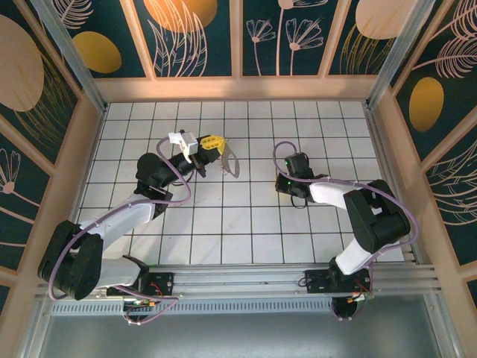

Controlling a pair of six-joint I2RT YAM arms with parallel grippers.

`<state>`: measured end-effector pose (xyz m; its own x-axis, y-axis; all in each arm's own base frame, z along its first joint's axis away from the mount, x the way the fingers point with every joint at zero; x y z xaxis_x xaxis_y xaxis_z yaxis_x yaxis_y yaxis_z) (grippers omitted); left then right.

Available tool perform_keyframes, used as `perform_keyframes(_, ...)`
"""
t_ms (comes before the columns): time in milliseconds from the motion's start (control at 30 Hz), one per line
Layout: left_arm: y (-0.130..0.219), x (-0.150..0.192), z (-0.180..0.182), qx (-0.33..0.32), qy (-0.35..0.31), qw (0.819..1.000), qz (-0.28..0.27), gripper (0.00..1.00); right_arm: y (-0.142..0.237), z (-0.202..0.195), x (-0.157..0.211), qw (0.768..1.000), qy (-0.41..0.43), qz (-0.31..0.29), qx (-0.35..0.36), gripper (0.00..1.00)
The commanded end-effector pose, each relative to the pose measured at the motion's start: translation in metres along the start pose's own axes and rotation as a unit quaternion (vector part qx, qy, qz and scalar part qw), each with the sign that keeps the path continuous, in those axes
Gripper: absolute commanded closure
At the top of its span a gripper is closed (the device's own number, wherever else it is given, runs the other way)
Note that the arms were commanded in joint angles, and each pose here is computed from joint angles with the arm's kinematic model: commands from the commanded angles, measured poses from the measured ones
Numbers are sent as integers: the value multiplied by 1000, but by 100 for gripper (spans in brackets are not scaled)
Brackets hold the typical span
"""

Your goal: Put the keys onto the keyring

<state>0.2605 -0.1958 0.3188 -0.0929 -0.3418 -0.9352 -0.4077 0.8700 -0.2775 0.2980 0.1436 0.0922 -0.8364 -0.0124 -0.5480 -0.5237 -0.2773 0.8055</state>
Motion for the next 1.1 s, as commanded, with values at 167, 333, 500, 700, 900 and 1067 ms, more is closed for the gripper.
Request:
perform_keyframes(167,-3,-11,-8,25,-15,999,-24,100,0,0,6,1000,1,14,6,84)
perform_keyframes(333,-3,-12,-8,25,-15,999,-25,100,-2,0,7,1000,2,18,7,84)
perform_keyframes(500,-4,-11,-7,25,-14,999,-24,100,-3,1,8,1000,4,20,6,91)
perform_keyframes(700,-4,-10,-7,25,-12,999,-23,100,-1,2,4,1000,8,15,4,100)
perform_keyframes(900,-4,-10,-7,24,-12,999,-18,100,17,7,-16,1000,14,-22,-10,100)
perform_keyframes(1067,-3,-10,-7,23,-16,1000,-14,100,47,17,-41,994,17,-86,-64,100)
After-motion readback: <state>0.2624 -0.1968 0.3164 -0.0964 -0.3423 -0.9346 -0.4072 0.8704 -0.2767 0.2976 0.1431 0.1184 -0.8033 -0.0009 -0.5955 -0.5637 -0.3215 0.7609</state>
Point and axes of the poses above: each hand's point on the last joint's axis, 136 mm out from that joint toward the fingers, its own y axis back along the fingers, its own z axis along the line the jaws close on, x = y × z, the point moved 8 cm from there along y, back along the fingers, and after that the axes turned 14 degrees about y, right-handed, at the moved point
